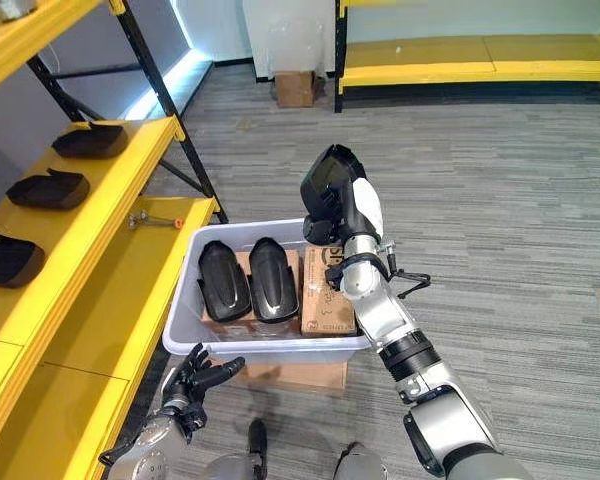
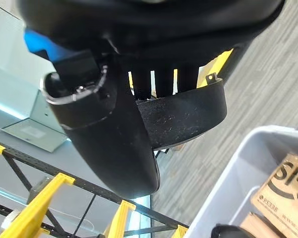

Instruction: Move parts from the plastic box to the shelf.

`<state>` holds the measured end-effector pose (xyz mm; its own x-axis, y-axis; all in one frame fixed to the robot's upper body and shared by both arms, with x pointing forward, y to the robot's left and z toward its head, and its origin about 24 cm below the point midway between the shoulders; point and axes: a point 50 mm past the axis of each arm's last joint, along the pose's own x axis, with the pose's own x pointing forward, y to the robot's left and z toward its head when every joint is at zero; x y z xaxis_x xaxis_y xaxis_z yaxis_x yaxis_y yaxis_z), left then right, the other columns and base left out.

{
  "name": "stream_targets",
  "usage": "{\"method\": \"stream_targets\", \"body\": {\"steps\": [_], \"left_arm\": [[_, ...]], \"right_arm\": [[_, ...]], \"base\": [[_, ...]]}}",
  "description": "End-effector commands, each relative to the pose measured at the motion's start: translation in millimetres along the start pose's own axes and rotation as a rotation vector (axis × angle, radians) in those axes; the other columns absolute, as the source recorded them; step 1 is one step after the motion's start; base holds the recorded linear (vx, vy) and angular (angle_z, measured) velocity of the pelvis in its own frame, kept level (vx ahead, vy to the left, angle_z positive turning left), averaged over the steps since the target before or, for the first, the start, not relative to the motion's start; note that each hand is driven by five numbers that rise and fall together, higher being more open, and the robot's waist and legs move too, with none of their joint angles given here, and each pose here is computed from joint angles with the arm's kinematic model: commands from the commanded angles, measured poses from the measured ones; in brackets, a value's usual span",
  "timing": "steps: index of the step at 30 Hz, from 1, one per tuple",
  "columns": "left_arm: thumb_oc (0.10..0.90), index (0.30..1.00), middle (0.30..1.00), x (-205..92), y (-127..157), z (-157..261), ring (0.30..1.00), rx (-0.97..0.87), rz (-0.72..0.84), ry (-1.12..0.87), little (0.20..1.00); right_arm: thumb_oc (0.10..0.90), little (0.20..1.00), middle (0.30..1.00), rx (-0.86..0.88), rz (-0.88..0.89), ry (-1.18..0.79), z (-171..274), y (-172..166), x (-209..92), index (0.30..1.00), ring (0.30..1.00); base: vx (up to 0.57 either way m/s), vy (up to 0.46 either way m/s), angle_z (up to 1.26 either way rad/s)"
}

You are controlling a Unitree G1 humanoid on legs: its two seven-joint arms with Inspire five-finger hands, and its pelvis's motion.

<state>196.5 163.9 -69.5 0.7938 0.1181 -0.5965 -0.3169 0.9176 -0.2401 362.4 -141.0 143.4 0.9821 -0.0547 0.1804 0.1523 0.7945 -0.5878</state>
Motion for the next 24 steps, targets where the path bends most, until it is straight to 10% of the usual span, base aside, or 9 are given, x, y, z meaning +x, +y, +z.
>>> {"method": "stream_targets", "body": {"steps": [1,24], "left_arm": [[0.9,1.0,1.0,1.7,13.4,27.1,1.0,0.059,0.009,-0.128,1.0],[0.9,1.0,1.0,-5.9,14.1,21.0,1.0,-0.006,-0.036,-0.121,1.0]], "right_arm": [[0.4,0.3,0.3,0.055,-0.116,-0.438,90.0,-33.7,4.6,0.3,0.3],[0.4,0.3,0.3,-0.127,-0.145,-0.585,110.8,-55.8,5.5,0.3,0.3]], "base": [[-0.05,-0.113,-0.01],[-0.12,-0.129,0.35]]}}
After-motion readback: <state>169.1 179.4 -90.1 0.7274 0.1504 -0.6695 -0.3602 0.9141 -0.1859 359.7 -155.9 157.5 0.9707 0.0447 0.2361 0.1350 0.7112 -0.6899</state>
